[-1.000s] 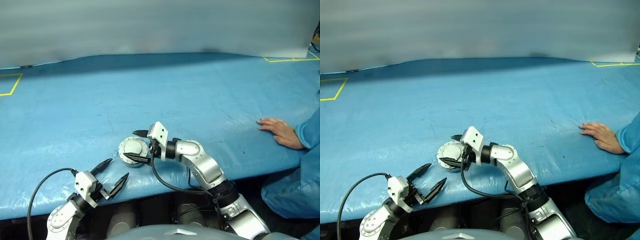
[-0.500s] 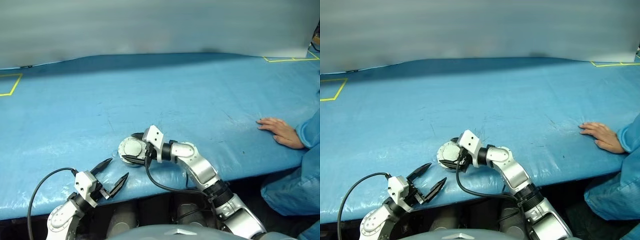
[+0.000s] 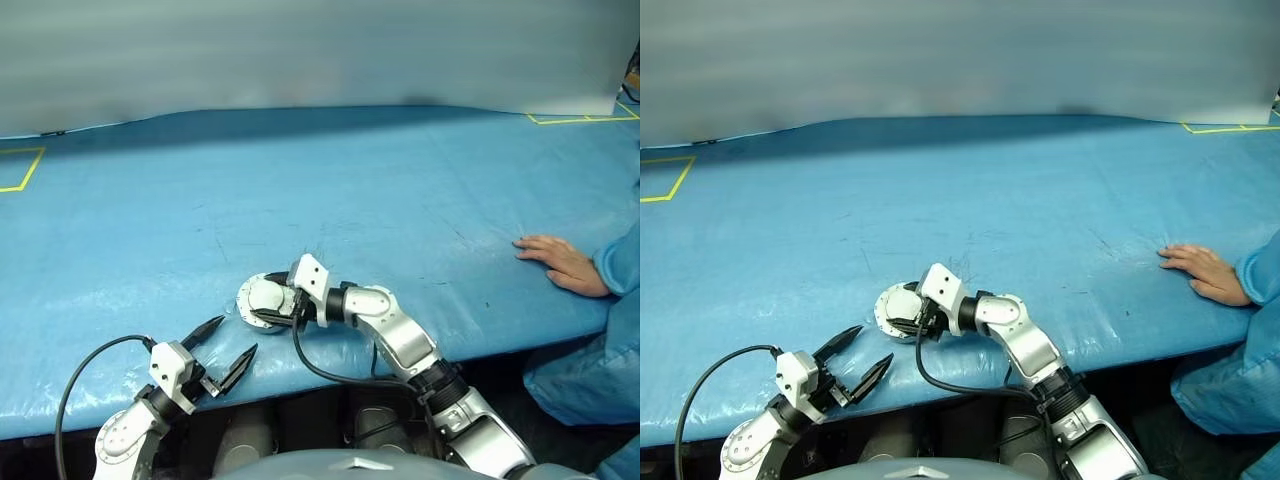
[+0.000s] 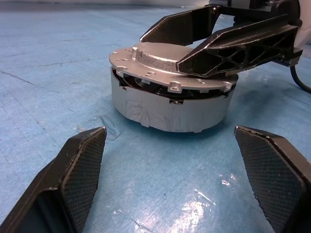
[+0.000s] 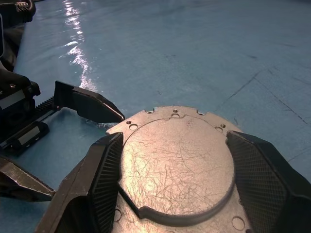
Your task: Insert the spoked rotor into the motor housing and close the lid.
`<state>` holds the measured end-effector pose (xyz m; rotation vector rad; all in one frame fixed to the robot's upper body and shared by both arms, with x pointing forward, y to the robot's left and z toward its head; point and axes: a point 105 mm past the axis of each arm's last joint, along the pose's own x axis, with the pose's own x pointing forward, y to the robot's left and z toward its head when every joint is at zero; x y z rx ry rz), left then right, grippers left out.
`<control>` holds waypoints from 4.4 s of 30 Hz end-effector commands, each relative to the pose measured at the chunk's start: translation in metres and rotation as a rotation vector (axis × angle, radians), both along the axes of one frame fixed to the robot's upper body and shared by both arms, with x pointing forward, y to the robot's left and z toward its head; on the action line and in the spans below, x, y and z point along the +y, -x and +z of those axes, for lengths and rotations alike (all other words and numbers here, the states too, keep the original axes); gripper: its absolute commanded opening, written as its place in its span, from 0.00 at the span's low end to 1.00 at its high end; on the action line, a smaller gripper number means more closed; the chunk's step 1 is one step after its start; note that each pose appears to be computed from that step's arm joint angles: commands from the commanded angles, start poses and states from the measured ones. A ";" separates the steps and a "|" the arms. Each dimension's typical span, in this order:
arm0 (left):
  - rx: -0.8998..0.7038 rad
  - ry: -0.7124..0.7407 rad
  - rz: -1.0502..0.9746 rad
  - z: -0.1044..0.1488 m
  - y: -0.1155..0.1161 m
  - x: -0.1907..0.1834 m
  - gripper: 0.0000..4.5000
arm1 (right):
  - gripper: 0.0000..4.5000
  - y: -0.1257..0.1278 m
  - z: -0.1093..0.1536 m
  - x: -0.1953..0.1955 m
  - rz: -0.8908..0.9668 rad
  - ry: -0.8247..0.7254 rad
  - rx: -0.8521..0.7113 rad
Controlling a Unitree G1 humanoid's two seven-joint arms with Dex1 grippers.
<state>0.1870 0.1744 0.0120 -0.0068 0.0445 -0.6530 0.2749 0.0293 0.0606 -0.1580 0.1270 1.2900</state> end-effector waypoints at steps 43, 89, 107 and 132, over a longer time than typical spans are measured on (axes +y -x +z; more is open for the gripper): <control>0.031 0.042 -0.015 0.003 0.002 -0.010 1.00 | 0.72 -0.005 0.003 -0.002 0.048 0.072 -0.023; 0.062 0.103 -0.009 -0.003 0.002 -0.009 1.00 | 0.72 -0.012 -0.012 -0.017 0.048 0.173 -0.019; -0.032 0.344 0.133 0.029 -0.030 0.019 0.48 | 0.72 -0.009 -0.017 -0.015 0.042 0.191 -0.036; 0.043 -0.046 -0.216 0.002 -0.039 -0.023 0.01 | 0.72 -0.009 -0.013 -0.015 0.010 0.148 -0.023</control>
